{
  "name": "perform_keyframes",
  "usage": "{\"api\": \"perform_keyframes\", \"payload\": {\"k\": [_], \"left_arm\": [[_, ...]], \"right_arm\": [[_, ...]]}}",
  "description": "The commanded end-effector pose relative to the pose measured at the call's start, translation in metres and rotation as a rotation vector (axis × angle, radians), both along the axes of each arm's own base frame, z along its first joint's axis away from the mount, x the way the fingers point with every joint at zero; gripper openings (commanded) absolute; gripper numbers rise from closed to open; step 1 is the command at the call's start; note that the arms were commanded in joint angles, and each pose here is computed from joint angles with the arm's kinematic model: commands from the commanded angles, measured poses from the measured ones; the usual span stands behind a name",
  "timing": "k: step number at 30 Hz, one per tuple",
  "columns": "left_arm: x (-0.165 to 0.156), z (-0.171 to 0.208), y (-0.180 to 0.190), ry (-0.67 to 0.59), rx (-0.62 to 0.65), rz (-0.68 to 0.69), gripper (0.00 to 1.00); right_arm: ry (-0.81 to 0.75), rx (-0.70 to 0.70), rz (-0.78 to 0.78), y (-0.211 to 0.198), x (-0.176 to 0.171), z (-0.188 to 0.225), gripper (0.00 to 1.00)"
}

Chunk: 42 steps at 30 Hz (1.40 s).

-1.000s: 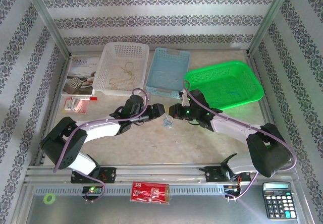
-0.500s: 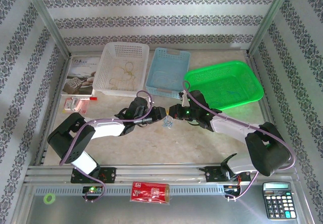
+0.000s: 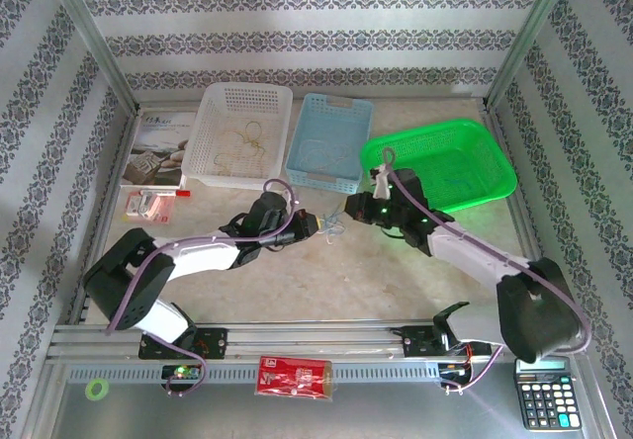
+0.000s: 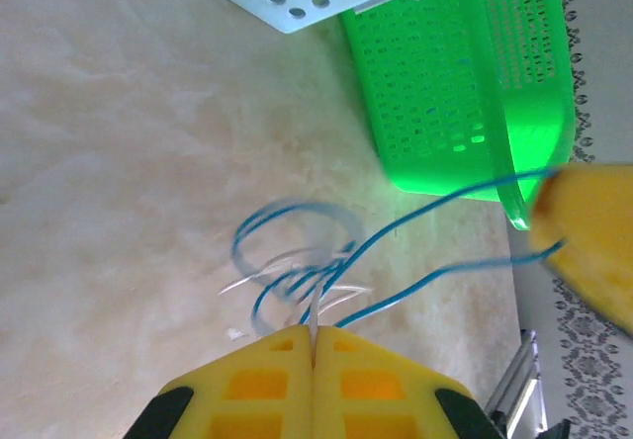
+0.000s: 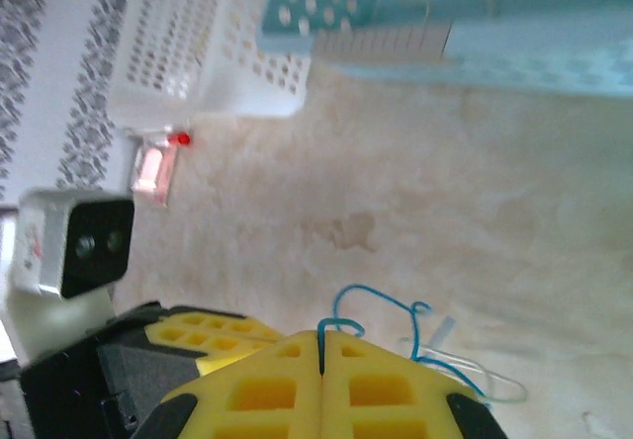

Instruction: Untangle the cables

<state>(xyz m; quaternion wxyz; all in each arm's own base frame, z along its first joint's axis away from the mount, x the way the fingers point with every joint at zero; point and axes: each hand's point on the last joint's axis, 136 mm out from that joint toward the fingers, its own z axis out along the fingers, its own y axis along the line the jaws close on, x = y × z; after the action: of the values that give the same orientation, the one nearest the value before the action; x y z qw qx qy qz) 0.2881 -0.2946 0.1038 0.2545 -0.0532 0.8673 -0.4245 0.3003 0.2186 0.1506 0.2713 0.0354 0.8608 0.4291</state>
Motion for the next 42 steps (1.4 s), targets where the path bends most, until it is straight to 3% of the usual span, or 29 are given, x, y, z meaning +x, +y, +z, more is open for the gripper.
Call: {"api": "perform_keyframes", "payload": {"k": [1, 7, 18, 25, 31, 34, 36, 42], "left_arm": [[-0.015, -0.025, 0.028, 0.01, 0.166, 0.017, 0.0], [-0.028, -0.047, 0.058, 0.04, 0.263, 0.058, 0.0], [-0.041, -0.064, 0.079, 0.068, 0.312, 0.078, 0.0], [-0.045, -0.07, 0.085, 0.081, 0.333, 0.079, 0.0], [-0.04, -0.055, 0.077, 0.049, 0.283, 0.069, 0.0], [-0.035, -0.035, 0.068, 0.017, 0.247, 0.054, 0.24], [-0.031, -0.018, 0.062, -0.01, 0.225, 0.041, 0.45], [-0.024, 0.032, 0.055, -0.087, 0.183, 0.026, 0.75]], "right_arm": [[-0.064, 0.04, -0.01, -0.013, 0.006, 0.038, 0.0], [-0.185, 0.139, -0.102, -0.053, 0.021, 0.111, 0.0], [-0.407, 0.254, -0.232, -0.108, 0.031, 0.229, 0.0], [-0.489, 0.269, -0.261, -0.122, 0.036, 0.266, 0.0], [-0.471, 0.323, -0.168, -0.106, 0.039, 0.268, 0.0], [-0.451, 0.323, -0.094, -0.092, 0.035, 0.259, 0.0], [-0.444, 0.318, -0.06, -0.083, 0.032, 0.253, 0.0], [-0.412, 0.309, 0.023, -0.065, 0.022, 0.23, 0.0]]}}
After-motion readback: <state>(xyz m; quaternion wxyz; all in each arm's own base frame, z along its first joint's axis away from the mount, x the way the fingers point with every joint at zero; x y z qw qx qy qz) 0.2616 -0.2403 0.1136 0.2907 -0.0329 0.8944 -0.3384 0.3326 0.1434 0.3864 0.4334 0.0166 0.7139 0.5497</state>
